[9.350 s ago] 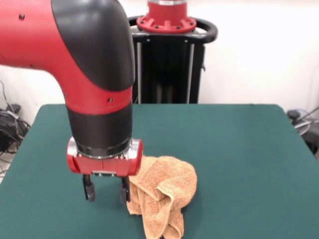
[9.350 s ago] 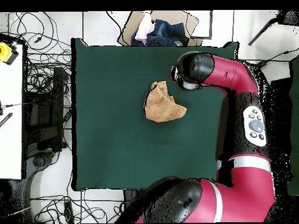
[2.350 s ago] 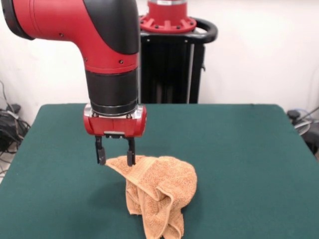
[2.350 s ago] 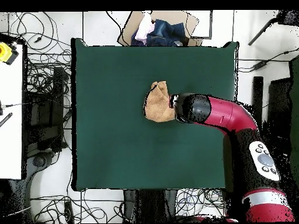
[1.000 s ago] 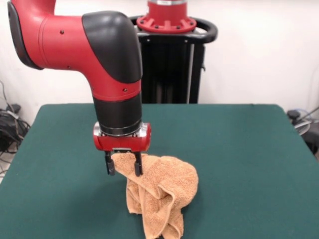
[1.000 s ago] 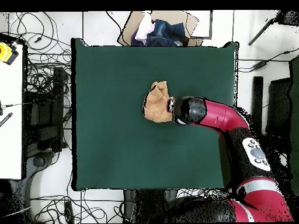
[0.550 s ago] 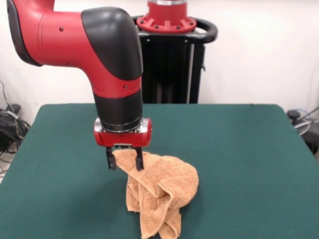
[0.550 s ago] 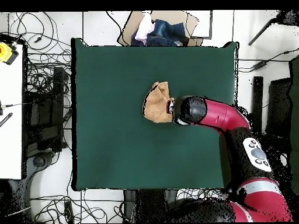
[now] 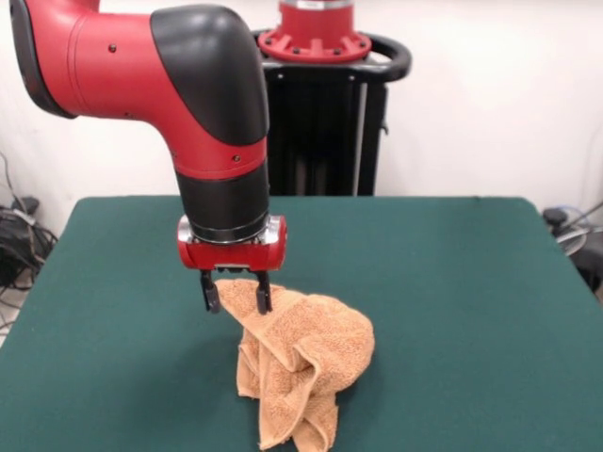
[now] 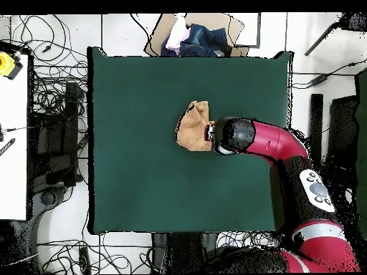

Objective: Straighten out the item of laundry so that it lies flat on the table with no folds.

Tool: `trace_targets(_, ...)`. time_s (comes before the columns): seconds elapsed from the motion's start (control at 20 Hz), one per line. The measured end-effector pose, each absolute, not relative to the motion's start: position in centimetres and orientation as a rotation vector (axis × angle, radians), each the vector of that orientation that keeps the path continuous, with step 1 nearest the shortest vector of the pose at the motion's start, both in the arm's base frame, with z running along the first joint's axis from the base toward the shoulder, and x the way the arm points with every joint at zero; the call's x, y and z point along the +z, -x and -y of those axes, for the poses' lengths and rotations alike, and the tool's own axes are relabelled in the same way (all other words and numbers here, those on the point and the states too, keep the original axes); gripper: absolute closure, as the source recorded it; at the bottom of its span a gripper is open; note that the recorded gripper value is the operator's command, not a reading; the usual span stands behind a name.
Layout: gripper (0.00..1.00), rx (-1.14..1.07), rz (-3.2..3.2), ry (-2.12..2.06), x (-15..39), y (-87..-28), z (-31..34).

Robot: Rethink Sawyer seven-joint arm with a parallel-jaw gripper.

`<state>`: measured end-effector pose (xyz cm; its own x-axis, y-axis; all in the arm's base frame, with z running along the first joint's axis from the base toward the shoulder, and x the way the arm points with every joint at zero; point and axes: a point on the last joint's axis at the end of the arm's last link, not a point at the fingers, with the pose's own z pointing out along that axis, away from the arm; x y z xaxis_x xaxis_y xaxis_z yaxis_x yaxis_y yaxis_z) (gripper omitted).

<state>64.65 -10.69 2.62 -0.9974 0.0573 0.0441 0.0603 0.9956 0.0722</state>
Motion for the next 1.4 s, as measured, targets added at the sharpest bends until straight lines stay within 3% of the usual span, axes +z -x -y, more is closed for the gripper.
trace_targets(1.4, 0.0, -0.114, 3.096, 0.089, 2.64, -64.67, 10.58)
